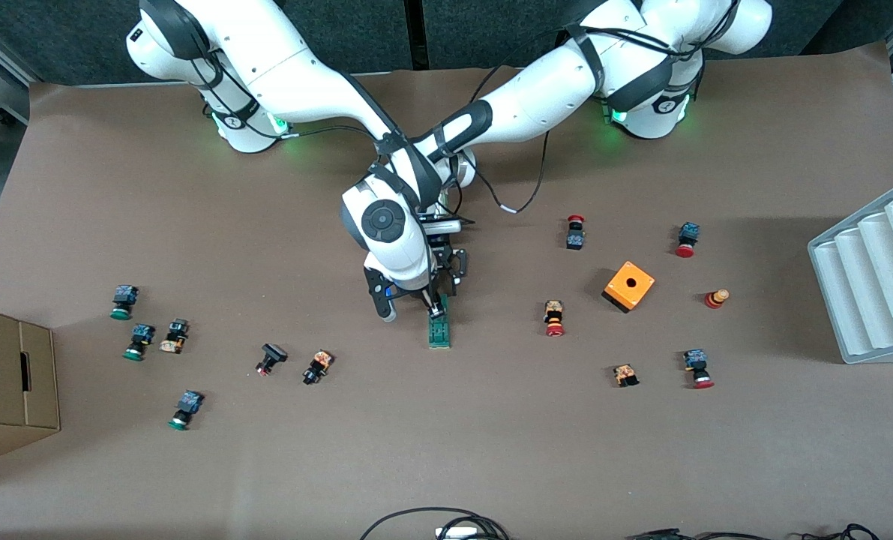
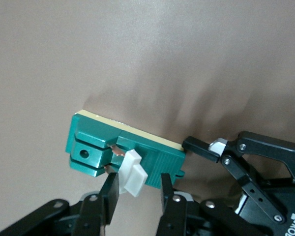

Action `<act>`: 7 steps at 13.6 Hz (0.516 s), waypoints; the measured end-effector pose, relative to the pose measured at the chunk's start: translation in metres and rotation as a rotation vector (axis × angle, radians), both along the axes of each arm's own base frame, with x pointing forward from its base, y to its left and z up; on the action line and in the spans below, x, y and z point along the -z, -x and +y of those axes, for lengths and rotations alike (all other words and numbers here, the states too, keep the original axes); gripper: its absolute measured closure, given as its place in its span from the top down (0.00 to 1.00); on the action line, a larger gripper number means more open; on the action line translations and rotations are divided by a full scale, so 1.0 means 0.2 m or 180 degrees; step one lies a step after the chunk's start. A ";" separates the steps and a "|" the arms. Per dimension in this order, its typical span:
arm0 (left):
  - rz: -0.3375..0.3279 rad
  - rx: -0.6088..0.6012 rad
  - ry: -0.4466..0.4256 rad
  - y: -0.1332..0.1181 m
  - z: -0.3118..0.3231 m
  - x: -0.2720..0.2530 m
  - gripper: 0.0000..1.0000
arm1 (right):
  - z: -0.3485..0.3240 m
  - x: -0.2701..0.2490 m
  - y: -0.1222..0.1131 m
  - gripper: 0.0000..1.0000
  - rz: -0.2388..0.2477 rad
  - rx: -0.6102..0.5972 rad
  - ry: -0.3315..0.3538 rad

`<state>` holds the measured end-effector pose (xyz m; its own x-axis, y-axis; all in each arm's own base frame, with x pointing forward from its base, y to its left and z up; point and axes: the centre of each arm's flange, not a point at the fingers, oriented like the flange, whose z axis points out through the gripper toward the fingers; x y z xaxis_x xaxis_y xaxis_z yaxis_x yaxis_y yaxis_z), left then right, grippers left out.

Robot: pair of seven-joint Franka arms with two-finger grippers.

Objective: Close load switch with both arms
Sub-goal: 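Swing the white handle down toward the contacts with the right gripper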

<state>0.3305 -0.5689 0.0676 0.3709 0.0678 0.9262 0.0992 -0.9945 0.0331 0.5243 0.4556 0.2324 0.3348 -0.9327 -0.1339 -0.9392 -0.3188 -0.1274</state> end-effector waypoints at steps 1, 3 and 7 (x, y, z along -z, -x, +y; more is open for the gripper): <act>0.0000 0.0000 0.0000 0.00 0.00 0.00 0.71 | 0.00 0.00 0.00 0.42 -0.0002 0.0001 0.0000; 0.0000 0.0000 0.0000 0.00 0.00 0.00 0.71 | 0.00 0.01 0.00 0.41 -0.0007 0.0002 0.0000; 0.0000 0.0000 0.0000 0.00 0.00 0.00 0.71 | 0.00 0.01 0.00 0.39 -0.0033 0.0005 -0.0013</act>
<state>0.3305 -0.5689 0.0676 0.3710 0.0678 0.9262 0.0992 -0.9945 0.0331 0.5245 0.4548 0.2298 0.3348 -0.9327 -0.1342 -0.9383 -0.3169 -0.1384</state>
